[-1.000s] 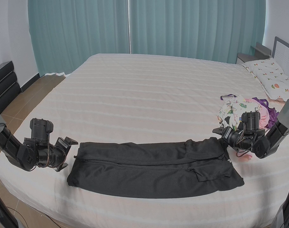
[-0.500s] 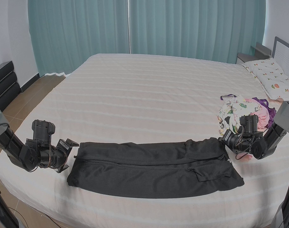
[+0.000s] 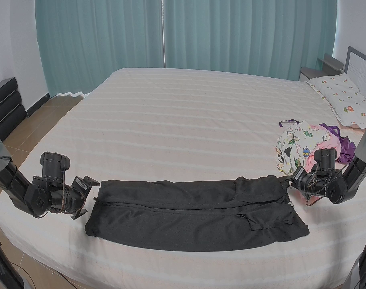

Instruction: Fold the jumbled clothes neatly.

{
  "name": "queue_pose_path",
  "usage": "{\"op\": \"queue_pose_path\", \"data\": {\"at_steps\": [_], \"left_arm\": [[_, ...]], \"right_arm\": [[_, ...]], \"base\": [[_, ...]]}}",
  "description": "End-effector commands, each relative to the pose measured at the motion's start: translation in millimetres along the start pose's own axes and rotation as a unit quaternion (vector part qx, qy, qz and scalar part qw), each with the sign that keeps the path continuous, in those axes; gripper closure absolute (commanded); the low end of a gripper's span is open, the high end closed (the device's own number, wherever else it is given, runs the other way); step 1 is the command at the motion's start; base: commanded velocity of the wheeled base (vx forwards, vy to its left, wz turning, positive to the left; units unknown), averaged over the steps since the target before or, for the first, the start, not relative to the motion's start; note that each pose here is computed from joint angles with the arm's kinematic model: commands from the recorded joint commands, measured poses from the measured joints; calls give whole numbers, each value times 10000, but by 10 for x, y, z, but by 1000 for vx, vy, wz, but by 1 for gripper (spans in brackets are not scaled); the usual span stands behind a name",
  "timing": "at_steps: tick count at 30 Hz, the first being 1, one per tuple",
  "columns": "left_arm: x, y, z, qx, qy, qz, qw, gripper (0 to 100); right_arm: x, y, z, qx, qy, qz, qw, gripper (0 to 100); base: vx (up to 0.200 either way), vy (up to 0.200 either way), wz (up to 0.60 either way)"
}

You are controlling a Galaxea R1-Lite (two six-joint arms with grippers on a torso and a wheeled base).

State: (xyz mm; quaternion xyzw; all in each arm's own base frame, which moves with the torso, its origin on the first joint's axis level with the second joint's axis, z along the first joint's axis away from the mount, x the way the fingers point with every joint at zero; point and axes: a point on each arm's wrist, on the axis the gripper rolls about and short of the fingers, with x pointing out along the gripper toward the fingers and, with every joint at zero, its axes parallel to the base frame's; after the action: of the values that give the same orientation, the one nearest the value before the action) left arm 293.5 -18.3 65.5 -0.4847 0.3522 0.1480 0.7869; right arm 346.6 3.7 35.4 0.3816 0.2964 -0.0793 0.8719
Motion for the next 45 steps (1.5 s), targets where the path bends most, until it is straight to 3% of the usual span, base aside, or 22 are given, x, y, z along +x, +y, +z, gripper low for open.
{"op": "queue_pose_path", "data": {"at_steps": [1, 9, 17, 30, 31, 41, 45], "left_arm": [[3, 8, 7, -6, -10, 14, 10000, 0], [-25, 65, -25, 101, 54, 101, 9999, 0], [-217, 418, -246, 1115, 468, 517, 9913, 0], [-260, 346, -309, 1239, 635, 281, 9899, 0], [-225, 358, -350, 1298, 713, 344, 9884, 100], [-219, 480, -371, 1376, 732, 698, 9853, 100], [-239, 565, -372, 1578, 840, 1049, 9783, 100]], "right_arm": [[-121, 52, 62, 82, -125, 104, 9998, 0], [-532, -21, -72, 149, 15, 67, 9999, 0], [-839, -204, -321, 134, 82, 74, 9998, 0], [-981, -183, -475, 299, 128, 318, 9990, 0], [-983, -183, -486, 322, 154, 319, 9989, 0], [-1002, -218, -517, 335, 203, 250, 9989, 0], [-1011, -232, -531, 330, 228, 221, 9990, 0]], "base": [[0, 0, 0], [0, 0, 0], [0, 0, 0], [0, 0, 0], [0, 0, 0], [0, 0, 0], [0, 0, 0]]}}
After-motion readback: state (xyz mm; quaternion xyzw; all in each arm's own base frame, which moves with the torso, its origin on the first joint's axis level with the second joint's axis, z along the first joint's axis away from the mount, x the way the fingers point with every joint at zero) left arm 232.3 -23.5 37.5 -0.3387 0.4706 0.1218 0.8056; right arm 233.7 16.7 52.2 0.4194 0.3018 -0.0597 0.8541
